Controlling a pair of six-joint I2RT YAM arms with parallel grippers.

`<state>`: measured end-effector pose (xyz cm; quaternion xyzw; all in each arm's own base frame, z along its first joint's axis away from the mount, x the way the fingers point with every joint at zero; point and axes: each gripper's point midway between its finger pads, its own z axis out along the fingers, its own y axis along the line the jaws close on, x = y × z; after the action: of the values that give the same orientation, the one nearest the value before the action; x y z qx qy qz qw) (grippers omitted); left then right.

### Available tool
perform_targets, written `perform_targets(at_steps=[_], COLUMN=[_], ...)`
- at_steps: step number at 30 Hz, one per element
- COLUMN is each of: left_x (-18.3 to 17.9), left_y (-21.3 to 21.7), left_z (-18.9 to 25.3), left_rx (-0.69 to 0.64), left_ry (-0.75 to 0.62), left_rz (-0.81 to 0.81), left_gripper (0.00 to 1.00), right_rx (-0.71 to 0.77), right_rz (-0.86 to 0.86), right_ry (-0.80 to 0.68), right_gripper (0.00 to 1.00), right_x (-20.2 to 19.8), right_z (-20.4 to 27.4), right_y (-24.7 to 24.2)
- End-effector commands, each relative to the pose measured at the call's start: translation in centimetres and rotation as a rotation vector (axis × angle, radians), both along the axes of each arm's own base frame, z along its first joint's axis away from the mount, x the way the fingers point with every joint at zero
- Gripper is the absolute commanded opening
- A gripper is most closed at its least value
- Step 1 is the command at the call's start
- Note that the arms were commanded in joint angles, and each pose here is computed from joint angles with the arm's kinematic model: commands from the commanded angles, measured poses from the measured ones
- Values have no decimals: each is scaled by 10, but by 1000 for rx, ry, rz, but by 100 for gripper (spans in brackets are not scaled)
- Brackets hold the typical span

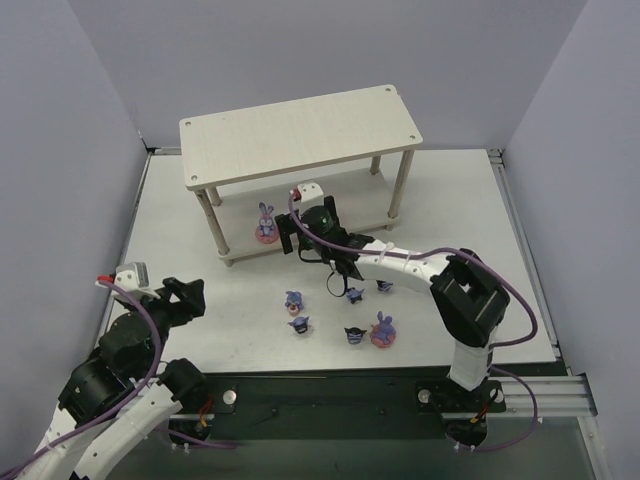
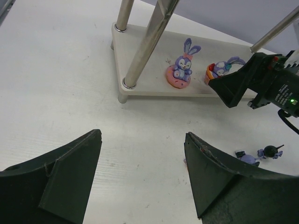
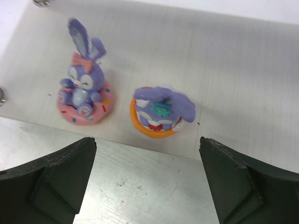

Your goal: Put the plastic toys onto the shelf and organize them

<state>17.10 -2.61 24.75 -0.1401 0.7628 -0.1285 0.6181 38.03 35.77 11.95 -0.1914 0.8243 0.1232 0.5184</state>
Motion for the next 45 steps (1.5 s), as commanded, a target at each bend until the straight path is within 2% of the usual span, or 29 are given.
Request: perform_targets(at_steps=[1, 5, 7, 15, 18, 22, 39, 45], left_x=[-1, -1, -1, -1, -2, -4, -5, -6], left_y=[2, 2, 3, 2, 2, 3, 4, 4], left_z=[6, 7, 7, 8, 9, 8, 10, 10], left_rx=[-10, -19, -22, -28, -36, -43, -43, -46], left_ry=[-25, -26, -26, -28, -35, -40, -47, -50], left_rz=[5, 5, 9, 5, 4, 2, -3, -5], left_gripper=[81, 82, 81, 81, 81, 81, 81, 82], right_rx=[101, 107, 49, 90, 123, 85, 111, 102], right_rz=[-7, -38, -62, 17, -28, -98, -272, -282], right_ry=[-90, -43, 29, 161, 221, 221, 207, 184], right_gripper=[100, 100, 100, 99, 99, 98, 80, 68], right_x=[-6, -18, -32, -131, -148, -170, -154, -147], right_z=[60, 66, 54, 45, 32, 9, -43, -50], right_y=[1, -5, -15, 4, 5, 4, 22, 28])
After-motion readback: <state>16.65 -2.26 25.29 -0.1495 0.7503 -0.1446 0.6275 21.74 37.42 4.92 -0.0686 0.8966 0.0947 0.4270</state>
